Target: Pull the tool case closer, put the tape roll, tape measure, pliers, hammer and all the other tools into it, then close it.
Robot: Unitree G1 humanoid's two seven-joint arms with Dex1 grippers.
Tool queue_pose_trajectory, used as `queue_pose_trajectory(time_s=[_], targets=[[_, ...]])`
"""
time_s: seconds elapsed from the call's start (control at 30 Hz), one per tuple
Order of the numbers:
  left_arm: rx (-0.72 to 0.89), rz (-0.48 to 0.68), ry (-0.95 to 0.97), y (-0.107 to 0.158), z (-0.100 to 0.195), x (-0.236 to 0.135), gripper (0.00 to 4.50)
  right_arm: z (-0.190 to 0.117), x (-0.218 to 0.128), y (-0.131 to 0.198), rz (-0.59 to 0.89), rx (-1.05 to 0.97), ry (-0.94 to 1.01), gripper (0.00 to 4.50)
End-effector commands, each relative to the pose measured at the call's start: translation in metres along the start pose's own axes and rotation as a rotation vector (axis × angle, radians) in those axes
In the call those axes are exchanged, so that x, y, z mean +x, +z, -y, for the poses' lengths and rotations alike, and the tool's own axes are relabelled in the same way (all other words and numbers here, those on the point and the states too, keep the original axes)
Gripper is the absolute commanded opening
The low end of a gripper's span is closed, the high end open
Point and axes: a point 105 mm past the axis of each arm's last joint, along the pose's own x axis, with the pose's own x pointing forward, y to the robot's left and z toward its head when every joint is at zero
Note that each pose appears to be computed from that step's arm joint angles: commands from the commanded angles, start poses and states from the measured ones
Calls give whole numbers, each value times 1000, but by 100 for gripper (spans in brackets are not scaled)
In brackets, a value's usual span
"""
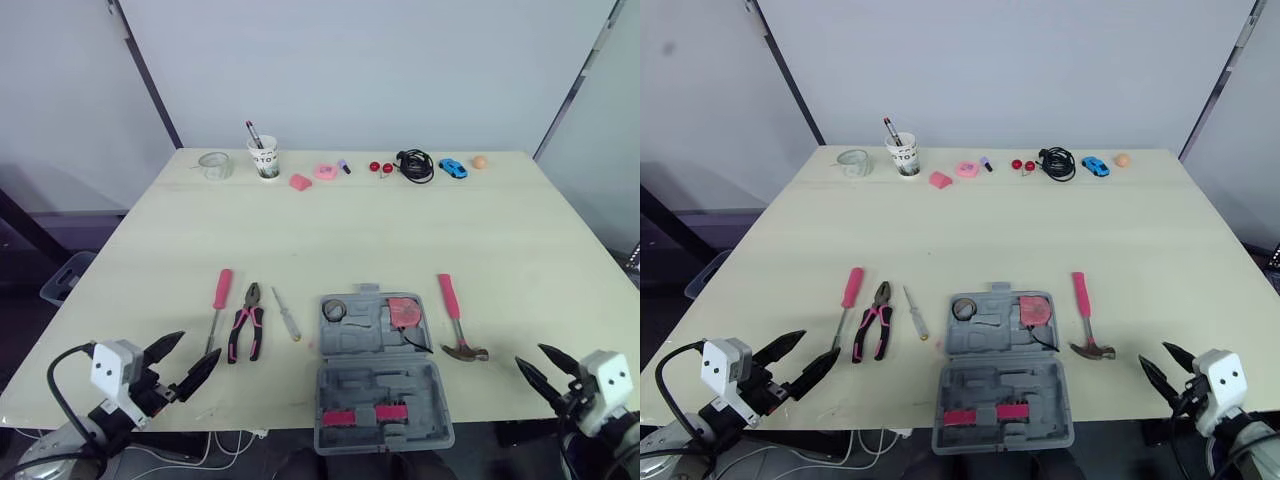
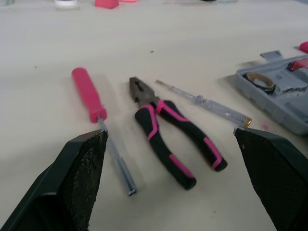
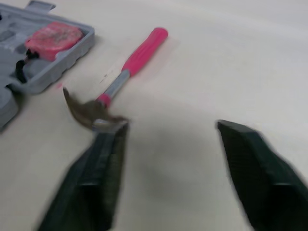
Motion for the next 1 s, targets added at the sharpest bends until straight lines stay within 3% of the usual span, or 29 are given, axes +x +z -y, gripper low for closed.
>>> queue_pose_trajectory(time_s=[0.03, 0.4, 0.77, 1.0], targets=[[20, -22, 34, -5, -9, -15, 450, 11, -24, -4, 12, 9, -36, 445], [2, -40, 101, -15, -18, -32, 450, 13, -42, -10, 1, 28, -50, 445], [52, 30, 56, 18, 2, 5, 450, -24, 1, 51, 112, -3, 236, 445], [58, 27, 131, 30, 13, 41, 450, -48, 24, 81, 148, -59, 449, 445]])
